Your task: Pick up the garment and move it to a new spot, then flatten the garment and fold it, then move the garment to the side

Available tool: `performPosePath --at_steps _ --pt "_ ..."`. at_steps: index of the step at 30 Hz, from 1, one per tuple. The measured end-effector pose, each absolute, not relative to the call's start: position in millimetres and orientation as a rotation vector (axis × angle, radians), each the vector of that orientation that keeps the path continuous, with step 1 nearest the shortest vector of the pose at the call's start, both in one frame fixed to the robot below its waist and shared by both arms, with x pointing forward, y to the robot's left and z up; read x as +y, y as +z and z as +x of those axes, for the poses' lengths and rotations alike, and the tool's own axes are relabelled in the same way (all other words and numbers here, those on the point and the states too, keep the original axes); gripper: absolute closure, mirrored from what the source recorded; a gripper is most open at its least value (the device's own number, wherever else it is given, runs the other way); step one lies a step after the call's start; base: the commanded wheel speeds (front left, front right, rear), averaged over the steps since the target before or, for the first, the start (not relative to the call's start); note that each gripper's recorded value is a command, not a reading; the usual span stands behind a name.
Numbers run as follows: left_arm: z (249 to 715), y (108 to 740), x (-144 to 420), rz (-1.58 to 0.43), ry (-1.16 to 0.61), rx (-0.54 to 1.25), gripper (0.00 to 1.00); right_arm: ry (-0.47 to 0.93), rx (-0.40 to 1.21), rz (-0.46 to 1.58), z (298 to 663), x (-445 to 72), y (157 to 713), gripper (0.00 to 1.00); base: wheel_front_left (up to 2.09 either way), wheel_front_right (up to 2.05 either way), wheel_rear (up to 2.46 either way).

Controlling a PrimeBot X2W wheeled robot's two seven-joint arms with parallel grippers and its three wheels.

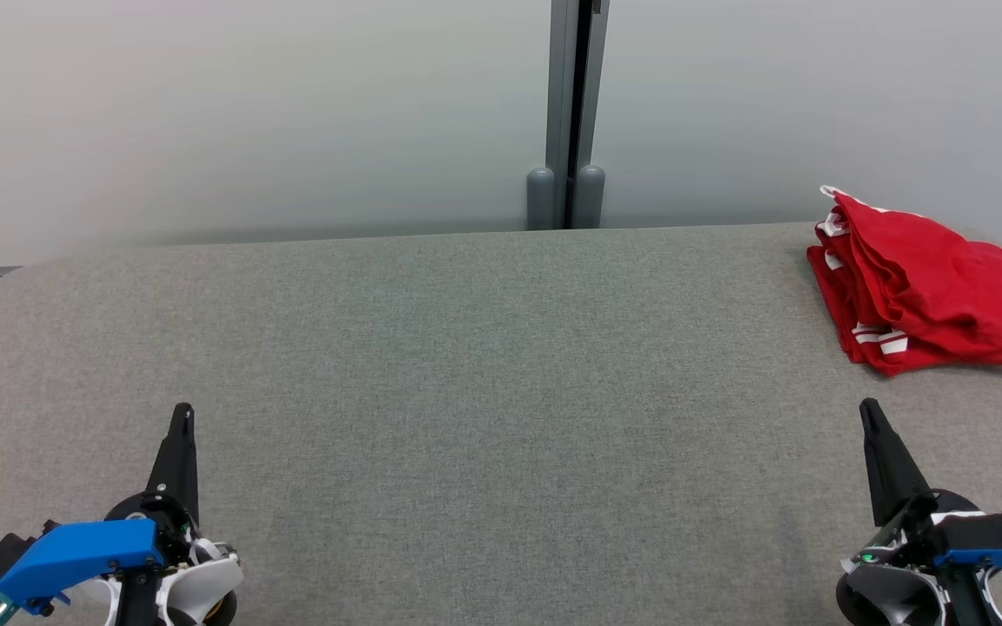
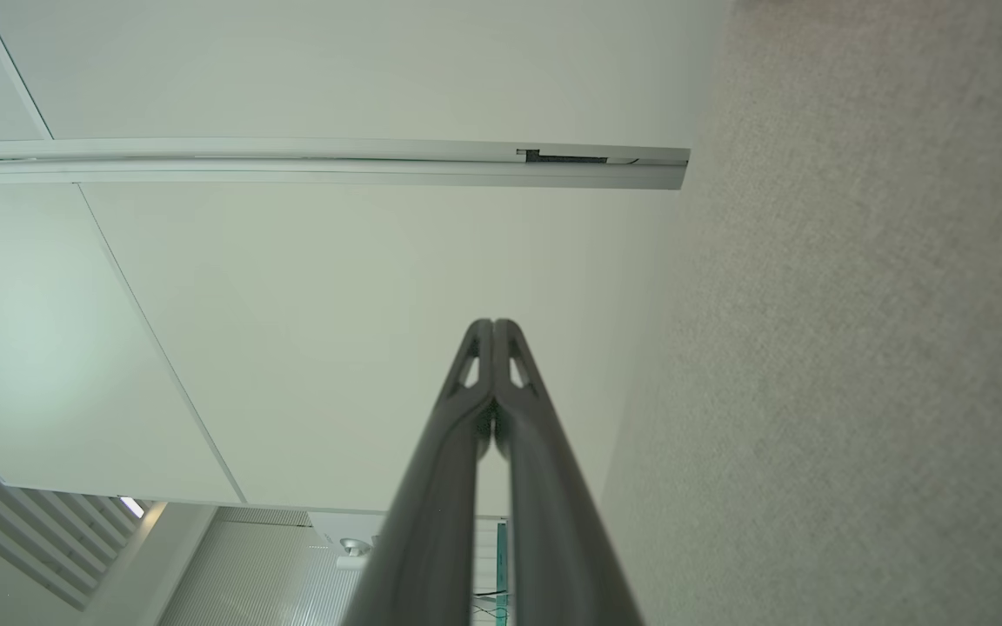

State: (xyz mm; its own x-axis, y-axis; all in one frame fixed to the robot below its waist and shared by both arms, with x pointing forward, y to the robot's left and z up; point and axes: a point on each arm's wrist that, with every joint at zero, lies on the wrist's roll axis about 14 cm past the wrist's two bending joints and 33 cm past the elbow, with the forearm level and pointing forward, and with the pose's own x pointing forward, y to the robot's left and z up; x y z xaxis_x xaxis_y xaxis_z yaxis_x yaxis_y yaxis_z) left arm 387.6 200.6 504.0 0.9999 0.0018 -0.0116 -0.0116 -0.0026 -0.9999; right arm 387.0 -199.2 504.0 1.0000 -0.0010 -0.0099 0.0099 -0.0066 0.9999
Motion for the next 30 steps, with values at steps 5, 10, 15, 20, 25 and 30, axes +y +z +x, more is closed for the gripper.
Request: performPosePath --at_steps 5,10,15,20,25,30 --pt "387.6 504.0 200.6 -1.573 0.011 0.008 1.0 -0.008 0.007 1.577 387.1 -199.2 504.1 1.0 0.0 0.0 0.0" --pt "387.6 503.9 200.5 -1.574 0.011 0.008 1.0 -0.007 0.006 1.577 387.4 -199.2 504.5 1.0 0.0 0.0 0.0" --pt "387.6 503.9 200.5 -1.574 0.011 0.008 1.0 -0.007 0.006 1.577 387.5 -199.2 504.5 1.0 0.0 0.0 0.0" --pt "387.6 503.9 200.5 -1.574 0.011 0.008 1.0 -0.007 0.006 1.577 387.5 -199.2 504.5 1.0 0.0 0.0 0.0" --pt "387.6 503.9 200.5 -1.574 0.011 0.008 1.0 -0.007 0.006 1.577 387.5 -199.1 504.5 1.0 0.0 0.0 0.0" --pt "387.6 503.9 200.5 -1.574 0.011 0.008 1.0 -0.007 0.006 1.577 387.5 -199.1 504.5 1.0 0.0 0.0 0.0"
